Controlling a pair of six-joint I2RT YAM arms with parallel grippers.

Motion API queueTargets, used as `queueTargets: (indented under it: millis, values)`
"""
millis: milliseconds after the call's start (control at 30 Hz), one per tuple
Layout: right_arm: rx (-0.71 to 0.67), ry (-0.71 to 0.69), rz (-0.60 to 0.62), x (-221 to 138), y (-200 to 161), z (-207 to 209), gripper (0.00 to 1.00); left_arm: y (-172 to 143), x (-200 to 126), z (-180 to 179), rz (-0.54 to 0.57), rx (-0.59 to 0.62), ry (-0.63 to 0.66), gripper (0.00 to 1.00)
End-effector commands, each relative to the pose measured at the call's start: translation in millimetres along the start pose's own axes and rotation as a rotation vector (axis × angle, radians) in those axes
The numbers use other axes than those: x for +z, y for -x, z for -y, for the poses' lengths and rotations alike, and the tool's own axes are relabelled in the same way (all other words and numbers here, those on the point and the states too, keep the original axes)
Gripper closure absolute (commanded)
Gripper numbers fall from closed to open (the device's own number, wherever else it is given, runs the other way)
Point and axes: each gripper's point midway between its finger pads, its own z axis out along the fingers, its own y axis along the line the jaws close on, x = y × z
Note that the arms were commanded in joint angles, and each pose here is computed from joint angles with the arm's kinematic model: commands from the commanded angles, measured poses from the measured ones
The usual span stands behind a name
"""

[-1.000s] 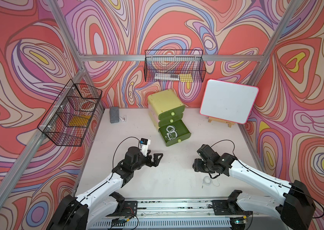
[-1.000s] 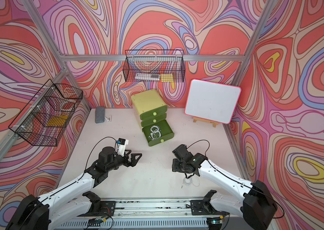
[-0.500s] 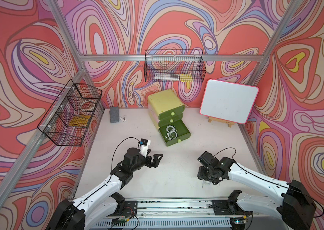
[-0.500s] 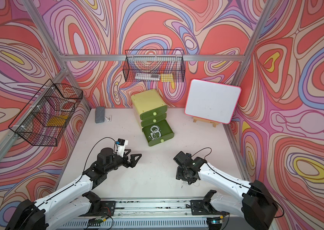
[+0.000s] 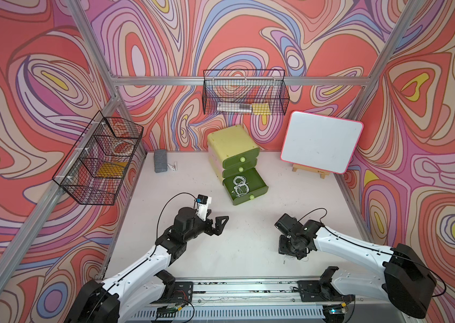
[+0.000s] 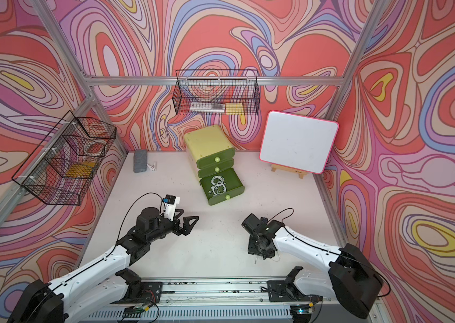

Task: Place the wired earphones into the drawer by color
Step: Pick up the wired earphones from the center of the board.

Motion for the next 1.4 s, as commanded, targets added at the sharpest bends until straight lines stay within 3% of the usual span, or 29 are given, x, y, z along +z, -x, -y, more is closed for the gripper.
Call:
queueTargets:
  millis: [0,367,1033,1367]
  values:
    - [-0.008,-0.002,-0.012,6.3,-3.4,0.8,0.51,-5.8,0.0,-1.9,-0.018,0.015,0.010,0.01]
    - [-0.014,-0.006,-0.020,12.4,-4.3,0.7,0.61,-6.8,0.8,-3.1,-0.022,0.013,0.015,0.01]
    - [-0.020,-0.012,-0.018,14.1,-3.9,1.6,0.99,-7.6,1.1,-4.0,-0.024,0.017,0.020,0.01]
    - [-0.027,-0.002,0.029,-4.0,6.5,-2.7,1.00,-7.1,0.9,-4.3,-0.022,0.018,0.022,0.01]
